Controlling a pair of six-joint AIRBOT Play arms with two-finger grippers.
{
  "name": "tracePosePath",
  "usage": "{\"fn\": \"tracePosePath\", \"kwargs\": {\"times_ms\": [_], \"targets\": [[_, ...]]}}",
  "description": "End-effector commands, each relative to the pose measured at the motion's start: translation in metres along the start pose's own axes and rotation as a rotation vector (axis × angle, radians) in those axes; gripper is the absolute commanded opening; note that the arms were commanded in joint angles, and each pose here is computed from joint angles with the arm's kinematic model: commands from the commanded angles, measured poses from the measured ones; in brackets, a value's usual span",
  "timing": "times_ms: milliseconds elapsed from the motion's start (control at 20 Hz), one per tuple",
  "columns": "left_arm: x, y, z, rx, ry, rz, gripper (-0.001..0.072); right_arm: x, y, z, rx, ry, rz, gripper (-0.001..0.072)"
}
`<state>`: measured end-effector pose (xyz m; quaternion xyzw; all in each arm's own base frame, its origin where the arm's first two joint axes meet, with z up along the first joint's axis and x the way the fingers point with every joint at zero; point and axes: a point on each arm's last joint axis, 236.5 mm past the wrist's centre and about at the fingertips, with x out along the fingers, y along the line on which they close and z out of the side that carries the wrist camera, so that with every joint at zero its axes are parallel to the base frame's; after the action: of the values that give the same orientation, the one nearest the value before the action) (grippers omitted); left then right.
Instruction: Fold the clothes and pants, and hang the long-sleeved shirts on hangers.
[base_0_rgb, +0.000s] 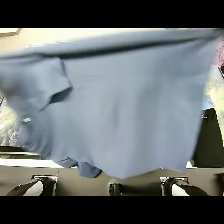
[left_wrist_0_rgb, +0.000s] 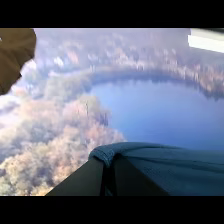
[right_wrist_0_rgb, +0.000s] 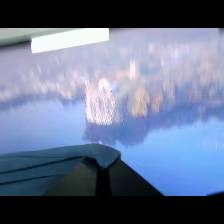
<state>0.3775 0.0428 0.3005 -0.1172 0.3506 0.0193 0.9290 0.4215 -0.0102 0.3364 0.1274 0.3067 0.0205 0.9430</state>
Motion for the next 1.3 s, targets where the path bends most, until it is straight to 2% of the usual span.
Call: {"fn": "tracePosePath", "kwargs": {"times_ms": [0, 200, 400, 600, 1000, 1250], "targets": [[0.143, 0.008, -0.054, 0.021, 0.297, -0.045, 0.0012, 0.137, -0.049, -0.081, 0.056, 0.343, -0.050, 0.0027], [0.295, 0.001, -0.106, 0.020, 0.400, -0.059, 0.0012, 0.256, -0.086, -0.139, 0.123, 0.460, -0.069, 0.0027], [0.371, -0.014, -0.116, 0.039, 0.350, -0.073, 0.0012, 0.321, -0.104, -0.157, 0.165, 0.414, -0.070, 0.0027], [0.375, -0.017, -0.105, 0.047, 0.333, -0.078, 0.0012, 0.325, -0.108, -0.167, 0.167, 0.439, -0.075, 0.0027], [0.328, -0.001, -0.179, 0.069, 0.716, -0.050, 0.0012, 0.278, -0.112, -0.235, 0.147, 0.787, -0.123, 0.0027], [0.319, 0.000, -0.193, 0.073, 0.787, -0.048, 0.0013, 0.272, -0.112, -0.252, 0.159, 0.857, -0.125, 0.0028]]}}
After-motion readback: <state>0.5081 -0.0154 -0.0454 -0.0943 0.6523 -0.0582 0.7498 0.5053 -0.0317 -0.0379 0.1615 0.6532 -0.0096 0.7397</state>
